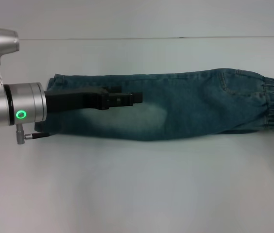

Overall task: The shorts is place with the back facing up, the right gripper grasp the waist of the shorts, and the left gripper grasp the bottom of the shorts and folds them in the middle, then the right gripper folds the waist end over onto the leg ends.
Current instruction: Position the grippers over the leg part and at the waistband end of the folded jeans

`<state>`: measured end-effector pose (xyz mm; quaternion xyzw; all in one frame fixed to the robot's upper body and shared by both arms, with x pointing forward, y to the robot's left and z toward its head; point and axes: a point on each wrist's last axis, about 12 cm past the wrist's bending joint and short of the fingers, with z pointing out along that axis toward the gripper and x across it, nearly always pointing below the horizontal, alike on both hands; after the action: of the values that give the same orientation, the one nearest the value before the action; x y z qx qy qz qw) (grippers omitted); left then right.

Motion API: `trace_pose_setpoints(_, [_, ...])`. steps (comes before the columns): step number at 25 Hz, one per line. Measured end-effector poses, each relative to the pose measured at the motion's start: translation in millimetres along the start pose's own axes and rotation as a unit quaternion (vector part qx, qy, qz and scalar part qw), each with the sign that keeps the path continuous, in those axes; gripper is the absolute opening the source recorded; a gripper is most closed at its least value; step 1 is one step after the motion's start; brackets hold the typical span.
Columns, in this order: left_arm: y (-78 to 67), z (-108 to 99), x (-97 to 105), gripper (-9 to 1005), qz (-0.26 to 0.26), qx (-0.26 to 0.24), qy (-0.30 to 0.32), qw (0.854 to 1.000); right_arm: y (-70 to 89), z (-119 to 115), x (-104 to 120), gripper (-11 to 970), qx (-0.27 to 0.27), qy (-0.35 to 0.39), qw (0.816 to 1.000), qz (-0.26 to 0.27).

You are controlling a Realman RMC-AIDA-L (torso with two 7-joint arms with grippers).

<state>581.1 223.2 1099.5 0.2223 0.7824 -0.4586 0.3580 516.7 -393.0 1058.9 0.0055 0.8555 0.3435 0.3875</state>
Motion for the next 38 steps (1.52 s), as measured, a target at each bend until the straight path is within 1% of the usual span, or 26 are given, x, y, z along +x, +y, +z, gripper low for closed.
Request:
trace_pose_setpoints(9, [-0.4,2.5,-3.0,948,0.002,-0.001,-0.001,1.0,4.5,8.5,-8.6,882,-0.005,-0.001,1.0,-0.011])
trace_pose_setpoints(18, [-1.5,5.5,-7.0,948,0.008,0.001,0.001,1.0,10.3,20.4,-7.4,883,-0.016,0.006,1.0,-0.008])
trace_pose_setpoints(28, [-1.4,5.9,-6.6,949,0.008,0.001,0.003,1.0,9.2,17.9,-4.8,882,-0.016,0.002,1.0,0.001])
trace_pose_setpoints(34, [-1.3,5.8,-6.4,949,0.008,0.001,0.003,1.0,5.0,11.2,-1.6,810,-0.009,-0.013,1.0,0.015])
trace_pose_setpoints(38, [-1.3,5.7,-6.3,949,0.007,0.0,0.003,1.0,2.5,7.2,0.2,625,-0.005,-0.022,0.999,0.024])
